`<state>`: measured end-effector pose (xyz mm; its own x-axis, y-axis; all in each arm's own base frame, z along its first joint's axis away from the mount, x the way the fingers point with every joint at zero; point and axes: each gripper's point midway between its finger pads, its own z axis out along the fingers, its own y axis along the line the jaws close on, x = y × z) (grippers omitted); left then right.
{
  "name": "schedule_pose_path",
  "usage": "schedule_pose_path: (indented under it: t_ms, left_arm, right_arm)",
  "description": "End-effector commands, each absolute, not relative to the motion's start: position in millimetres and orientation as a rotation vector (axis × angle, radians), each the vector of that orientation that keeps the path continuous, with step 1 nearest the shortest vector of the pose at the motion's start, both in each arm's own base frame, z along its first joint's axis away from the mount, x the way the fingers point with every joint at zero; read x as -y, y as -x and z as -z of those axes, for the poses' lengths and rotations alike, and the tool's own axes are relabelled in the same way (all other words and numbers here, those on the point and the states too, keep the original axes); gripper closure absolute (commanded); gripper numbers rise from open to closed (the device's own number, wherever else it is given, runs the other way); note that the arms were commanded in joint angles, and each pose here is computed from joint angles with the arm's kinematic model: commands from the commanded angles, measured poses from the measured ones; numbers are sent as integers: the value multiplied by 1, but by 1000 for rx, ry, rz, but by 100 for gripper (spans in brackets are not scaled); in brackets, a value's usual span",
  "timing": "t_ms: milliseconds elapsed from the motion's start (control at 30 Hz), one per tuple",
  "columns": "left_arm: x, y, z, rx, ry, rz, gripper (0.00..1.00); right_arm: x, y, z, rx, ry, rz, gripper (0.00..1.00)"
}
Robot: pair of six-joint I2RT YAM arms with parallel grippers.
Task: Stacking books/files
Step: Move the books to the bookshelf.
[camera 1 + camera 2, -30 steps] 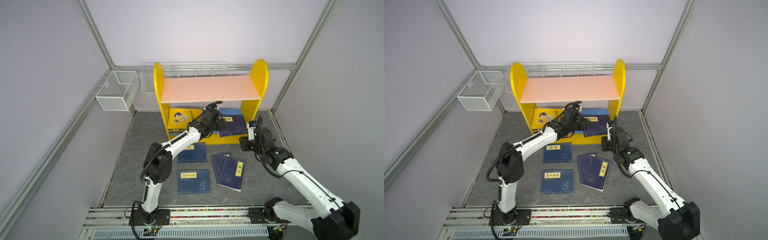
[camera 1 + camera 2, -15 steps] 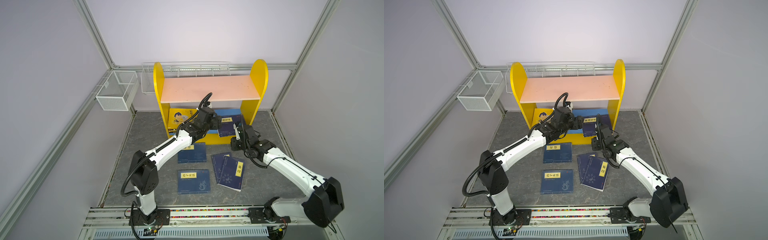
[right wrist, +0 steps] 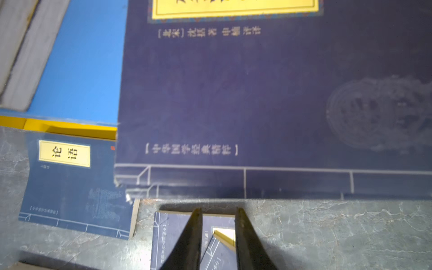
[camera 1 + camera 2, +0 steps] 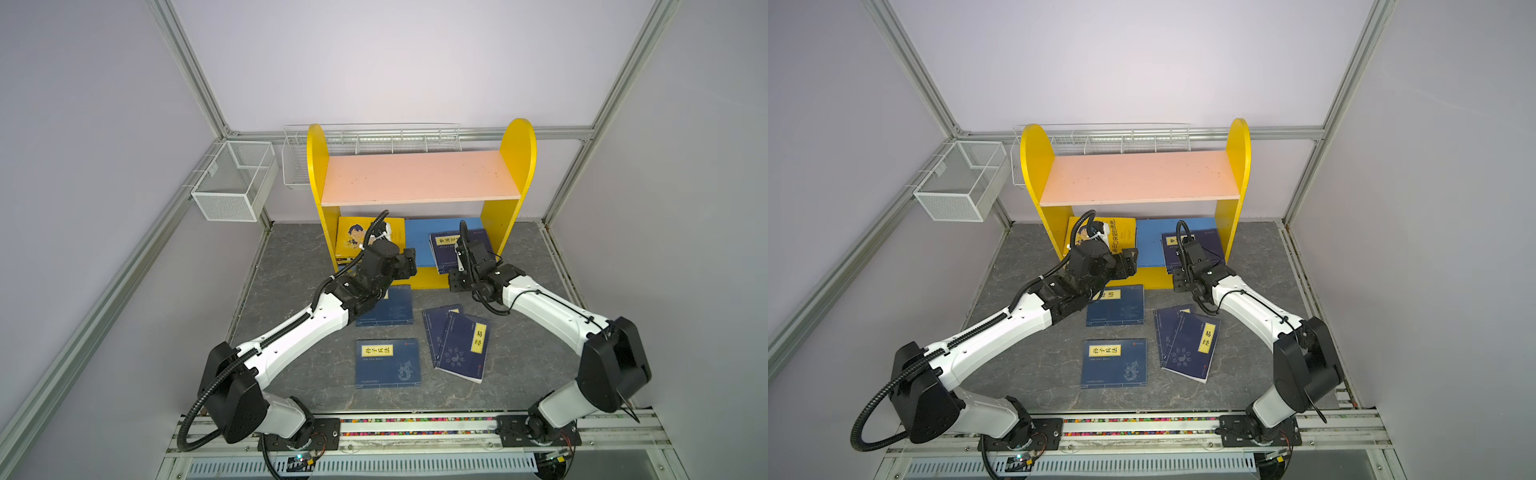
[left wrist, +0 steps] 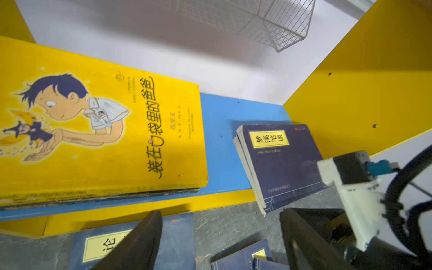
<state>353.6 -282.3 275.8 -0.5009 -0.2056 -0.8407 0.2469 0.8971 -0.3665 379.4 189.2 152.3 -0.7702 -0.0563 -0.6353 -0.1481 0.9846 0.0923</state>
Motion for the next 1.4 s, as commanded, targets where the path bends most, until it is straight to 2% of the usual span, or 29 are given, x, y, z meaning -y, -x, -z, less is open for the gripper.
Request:
schedule_pose_path:
  t_ms: [0,1033,1233,1367]
  left_arm:
    - [272,-352,-279,-2011,24,536,19]
    - [289,-353,-256,-2085,-68,537,19]
    - [304,-345,-241,-2109,-239,536,20]
    - [323,-332,-224,-2119,-461,530,20]
  right_arm:
    - [-187,-388,-156,-2435,103,-185,71]
    - [-177,-429,-170,-2373,87,-188,70]
    - [-176,-422,-176,-2361,84,-211,70]
    - [-159,-391,-188,-2359,69,-204,66]
